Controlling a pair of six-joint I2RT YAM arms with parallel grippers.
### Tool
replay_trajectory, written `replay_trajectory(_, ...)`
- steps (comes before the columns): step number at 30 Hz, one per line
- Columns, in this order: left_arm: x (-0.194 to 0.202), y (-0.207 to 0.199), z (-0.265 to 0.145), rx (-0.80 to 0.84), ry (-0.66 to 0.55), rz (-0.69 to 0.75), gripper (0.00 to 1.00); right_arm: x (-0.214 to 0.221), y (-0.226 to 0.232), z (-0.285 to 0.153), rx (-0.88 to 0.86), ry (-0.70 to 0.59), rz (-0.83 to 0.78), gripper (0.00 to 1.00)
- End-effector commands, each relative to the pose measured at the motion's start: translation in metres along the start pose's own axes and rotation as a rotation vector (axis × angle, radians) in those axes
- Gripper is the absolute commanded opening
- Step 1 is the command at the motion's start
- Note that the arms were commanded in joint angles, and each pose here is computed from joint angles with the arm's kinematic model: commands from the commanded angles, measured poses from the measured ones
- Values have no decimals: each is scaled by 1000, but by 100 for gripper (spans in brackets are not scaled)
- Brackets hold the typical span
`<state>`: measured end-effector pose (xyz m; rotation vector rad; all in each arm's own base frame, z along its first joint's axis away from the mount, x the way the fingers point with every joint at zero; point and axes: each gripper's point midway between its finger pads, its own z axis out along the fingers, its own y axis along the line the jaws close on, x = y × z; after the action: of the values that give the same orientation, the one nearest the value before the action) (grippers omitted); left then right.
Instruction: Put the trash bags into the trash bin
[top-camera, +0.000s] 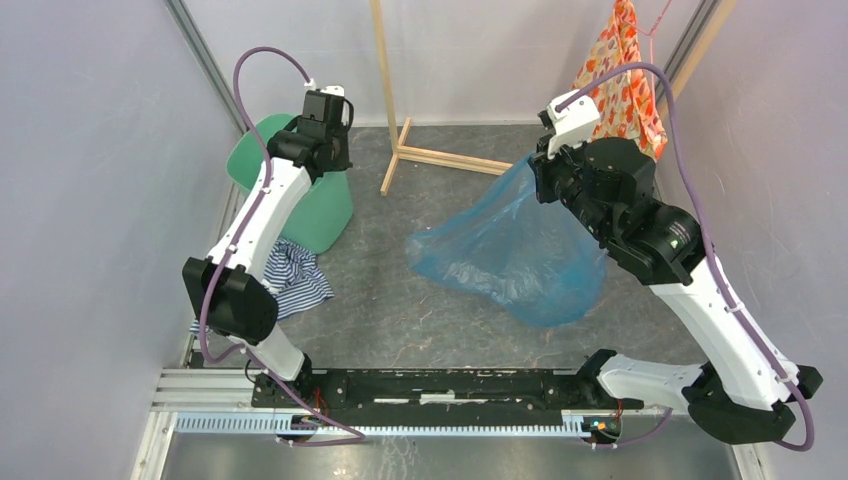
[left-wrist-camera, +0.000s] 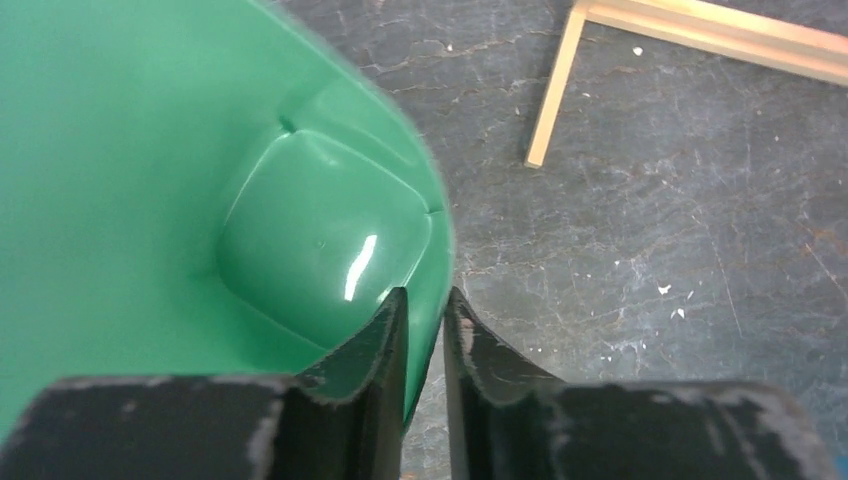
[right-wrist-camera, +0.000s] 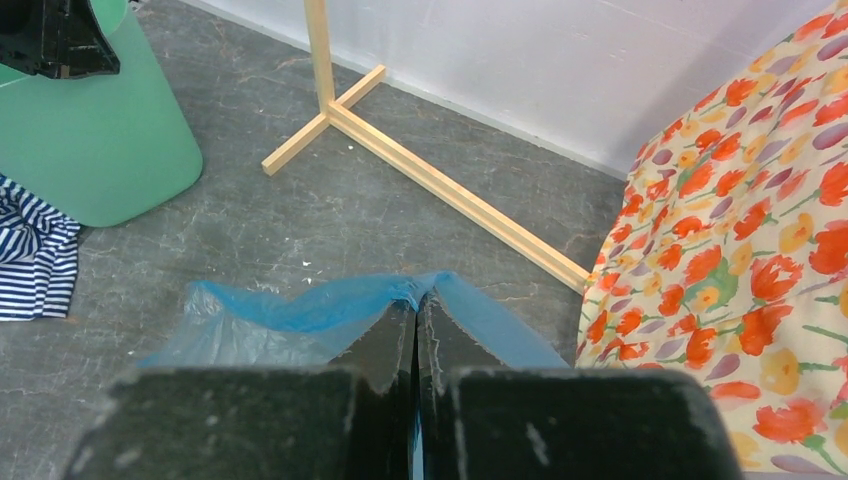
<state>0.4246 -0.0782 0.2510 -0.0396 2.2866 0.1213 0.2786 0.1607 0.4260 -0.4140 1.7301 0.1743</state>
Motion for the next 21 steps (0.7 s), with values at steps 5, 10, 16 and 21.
replay_trajectory(5,-21,-25,-29,158,-66,26,2,-26,-6,-5,18,-62,12,0)
replay_trajectory(10,-24,-43,-61,252,-98,25,2,-40,-20,-13,83,-95,29,0)
replay_trajectory(16,-19,-75,-100,356,-117,33,2,-64,-49,-32,206,-182,56,0)
replay_trajectory(21,-7,-112,-128,440,-115,54,2,-93,-69,-65,259,-325,125,0)
